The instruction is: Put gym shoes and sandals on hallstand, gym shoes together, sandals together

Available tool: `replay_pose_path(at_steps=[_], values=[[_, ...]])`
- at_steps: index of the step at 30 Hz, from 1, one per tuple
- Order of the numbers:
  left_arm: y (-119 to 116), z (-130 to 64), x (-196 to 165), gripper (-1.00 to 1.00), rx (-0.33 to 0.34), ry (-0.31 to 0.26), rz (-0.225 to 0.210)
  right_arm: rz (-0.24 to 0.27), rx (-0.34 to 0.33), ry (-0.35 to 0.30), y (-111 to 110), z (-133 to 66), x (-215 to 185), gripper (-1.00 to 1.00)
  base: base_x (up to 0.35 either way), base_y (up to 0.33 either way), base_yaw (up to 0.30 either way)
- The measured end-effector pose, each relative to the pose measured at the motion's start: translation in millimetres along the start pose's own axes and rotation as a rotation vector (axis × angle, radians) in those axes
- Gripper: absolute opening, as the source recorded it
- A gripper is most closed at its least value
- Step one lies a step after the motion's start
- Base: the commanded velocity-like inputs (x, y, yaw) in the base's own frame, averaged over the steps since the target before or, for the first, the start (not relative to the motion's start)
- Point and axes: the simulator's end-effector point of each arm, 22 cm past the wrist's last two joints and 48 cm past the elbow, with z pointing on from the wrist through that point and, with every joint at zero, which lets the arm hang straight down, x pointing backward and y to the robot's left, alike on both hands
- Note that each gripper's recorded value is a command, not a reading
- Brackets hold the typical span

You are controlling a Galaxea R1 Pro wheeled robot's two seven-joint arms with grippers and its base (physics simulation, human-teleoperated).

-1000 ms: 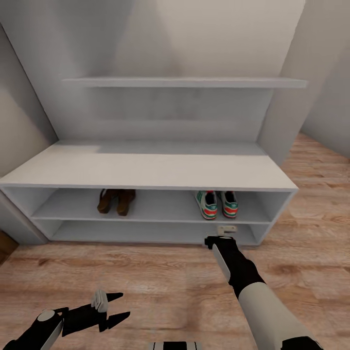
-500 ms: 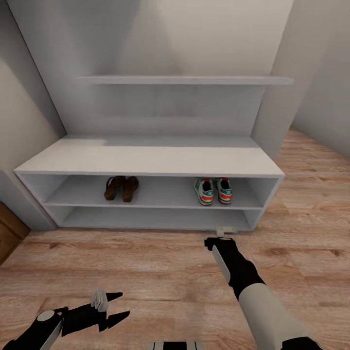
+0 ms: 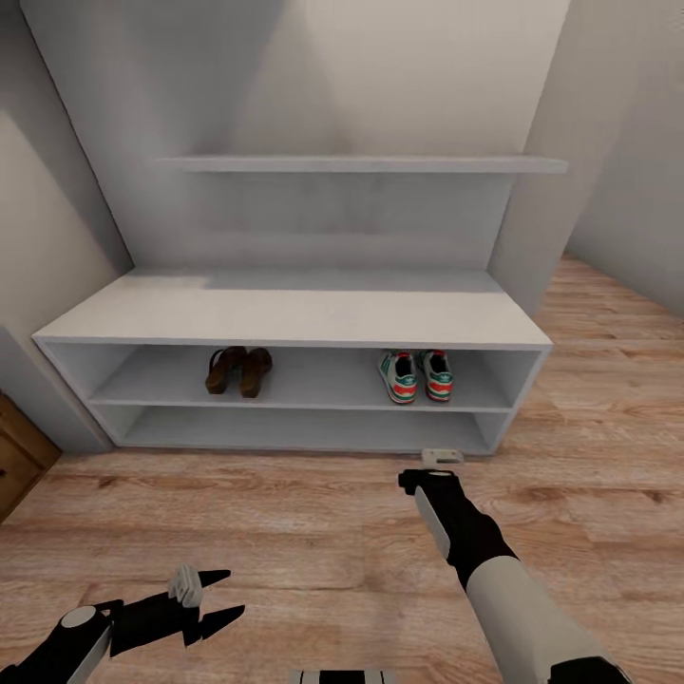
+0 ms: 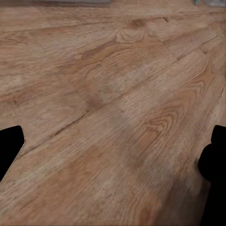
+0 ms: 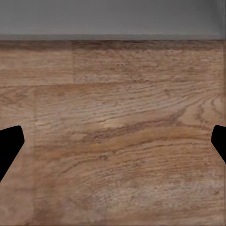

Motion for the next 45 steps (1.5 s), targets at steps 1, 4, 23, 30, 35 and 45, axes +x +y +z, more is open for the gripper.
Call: replay_pose_path(at_steps=[1, 4, 23, 30, 35, 45], values=[[-0.2, -0.8, -1.6, 1.00, -0.001, -0.002, 0.003, 0.000, 0.001, -0.004, -0.7, -1.5, -1.9, 1.00, 0.000, 0.000, 0.000], [0.4, -4.6, -6.3, 1.00, -0.006, -0.005, 0.013, 0.000, 0.002, -0.014, -2.4, -6.1, -7.0, 1.00, 0.000, 0.000, 0.000], [17.5, -39.4, -10.8, 1.00, -0.122, 0.033, -0.032, -0.003, 0.006, -0.017, -6.7, -31.8, -34.0, 1.00, 0.000, 0.000, 0.000], [33.2, -51.7, -11.6, 1.00, -0.223, 0.051, -0.059, -0.011, 0.009, 0.006, -8.9, -38.5, -36.2, 1.00, 0.000, 0.000, 0.000], [45.0, -60.8, -13.2, 1.00, -0.302, 0.066, -0.068, -0.023, 0.015, 0.049, -13.2, -39.7, -24.9, 1.00, 0.000, 0.000, 0.000], [60.3, -83.2, -6.5, 1.00, -0.435, 0.102, -0.104, -0.035, -0.062, 0.107, -21.0, -37.3, -0.7, 1.00, 0.000, 0.000, 0.000]])
